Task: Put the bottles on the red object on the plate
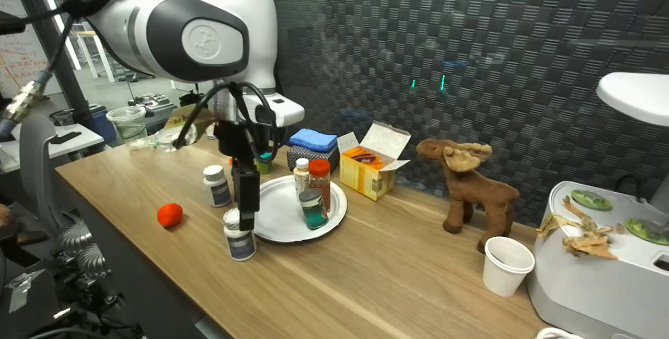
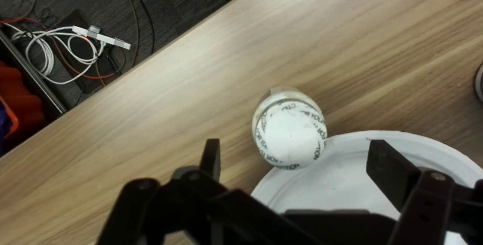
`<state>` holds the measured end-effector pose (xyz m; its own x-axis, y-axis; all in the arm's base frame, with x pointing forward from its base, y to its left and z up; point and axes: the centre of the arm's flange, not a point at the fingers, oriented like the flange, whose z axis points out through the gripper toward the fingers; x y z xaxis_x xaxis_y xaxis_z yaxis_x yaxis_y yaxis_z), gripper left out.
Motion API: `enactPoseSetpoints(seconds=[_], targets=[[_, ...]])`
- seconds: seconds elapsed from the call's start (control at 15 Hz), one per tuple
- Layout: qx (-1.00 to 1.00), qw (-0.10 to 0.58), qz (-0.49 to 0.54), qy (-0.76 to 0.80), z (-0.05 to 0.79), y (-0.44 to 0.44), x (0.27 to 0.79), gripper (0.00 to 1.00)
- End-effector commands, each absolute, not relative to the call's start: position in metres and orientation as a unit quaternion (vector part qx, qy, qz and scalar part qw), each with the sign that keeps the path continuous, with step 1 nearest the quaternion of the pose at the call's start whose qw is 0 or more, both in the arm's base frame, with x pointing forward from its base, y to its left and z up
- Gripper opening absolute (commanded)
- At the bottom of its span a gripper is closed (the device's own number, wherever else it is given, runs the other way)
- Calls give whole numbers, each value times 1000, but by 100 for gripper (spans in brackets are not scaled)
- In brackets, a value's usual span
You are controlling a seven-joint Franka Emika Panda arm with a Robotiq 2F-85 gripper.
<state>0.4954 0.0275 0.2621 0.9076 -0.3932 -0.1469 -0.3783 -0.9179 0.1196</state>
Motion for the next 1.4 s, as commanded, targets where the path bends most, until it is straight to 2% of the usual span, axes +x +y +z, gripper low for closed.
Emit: enactPoseSetpoints(seconds=[0.0,0.13,0.2,0.27,0.4,0.73,0.8,1.07,1.33], targets=[[978,37,-54,-197,264,37,479,100],[978,35,-48,-200,259,37,477,100],[978,32,-47,-200,258,37,477,96],[978,31,-45,-202,257,36,476,75],[978,31,-42,-203,257,36,474,71],[973,35,-39,-223,262,35,464,31],[972,37,-38,-229,264,35,462,26],[968,49,-30,-246,277,34,460,26],[968,70,-7,-239,302,32,482,26]])
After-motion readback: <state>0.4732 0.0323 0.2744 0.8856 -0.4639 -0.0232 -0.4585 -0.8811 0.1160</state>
